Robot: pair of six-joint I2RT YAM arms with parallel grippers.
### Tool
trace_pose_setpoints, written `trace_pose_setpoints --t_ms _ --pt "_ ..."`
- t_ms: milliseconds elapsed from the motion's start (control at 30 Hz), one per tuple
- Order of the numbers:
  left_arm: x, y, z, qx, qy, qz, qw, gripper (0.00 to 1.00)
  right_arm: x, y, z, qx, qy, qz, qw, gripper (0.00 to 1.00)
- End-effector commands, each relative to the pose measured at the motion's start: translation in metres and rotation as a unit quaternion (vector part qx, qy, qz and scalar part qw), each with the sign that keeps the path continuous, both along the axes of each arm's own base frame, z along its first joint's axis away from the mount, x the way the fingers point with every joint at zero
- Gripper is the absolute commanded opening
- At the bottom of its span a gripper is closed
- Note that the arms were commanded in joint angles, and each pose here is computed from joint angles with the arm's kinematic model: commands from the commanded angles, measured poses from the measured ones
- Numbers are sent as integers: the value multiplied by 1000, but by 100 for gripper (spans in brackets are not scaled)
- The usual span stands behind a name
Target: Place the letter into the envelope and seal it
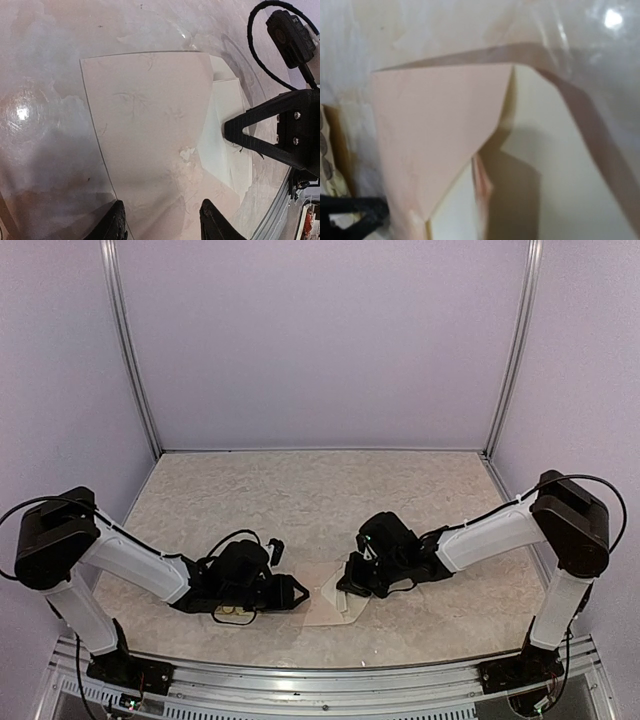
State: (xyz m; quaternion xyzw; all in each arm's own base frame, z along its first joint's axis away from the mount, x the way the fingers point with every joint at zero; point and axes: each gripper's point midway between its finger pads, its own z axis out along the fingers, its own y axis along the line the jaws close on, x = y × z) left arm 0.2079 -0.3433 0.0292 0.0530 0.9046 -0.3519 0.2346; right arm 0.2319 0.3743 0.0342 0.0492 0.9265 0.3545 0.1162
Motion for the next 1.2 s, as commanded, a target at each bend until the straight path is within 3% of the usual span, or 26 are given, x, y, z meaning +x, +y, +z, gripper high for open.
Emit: trace_pose_setpoints --t_ms 0,167,400,533,667,833,1167 --pt "-14 -3 -15 18 25 -17 999 47 2 17 0 18 -3 18 1000 0" --pt "-12 1 -14 25 21 -7 999 47 3 12 1 4 -11 20 1000 1" --pt "-6 8 6 30 -2 8 1000 47 4 -16 14 -59 -38 12 997 38" --pt "0 12 23 21 -18 17 999 48 4 -31 19 -99 -51 13 994 48" --pt "8 17 28 17 -23 25 999 48 4 -30 14 -114 -50 27 992 48" --pt "14 17 22 15 -19 25 999 48 4 -15 7 -99 -45 46 993 39" --pt "13 7 2 12 1 7 1000 47 6 -4 -9 -117 -31 60 991 43"
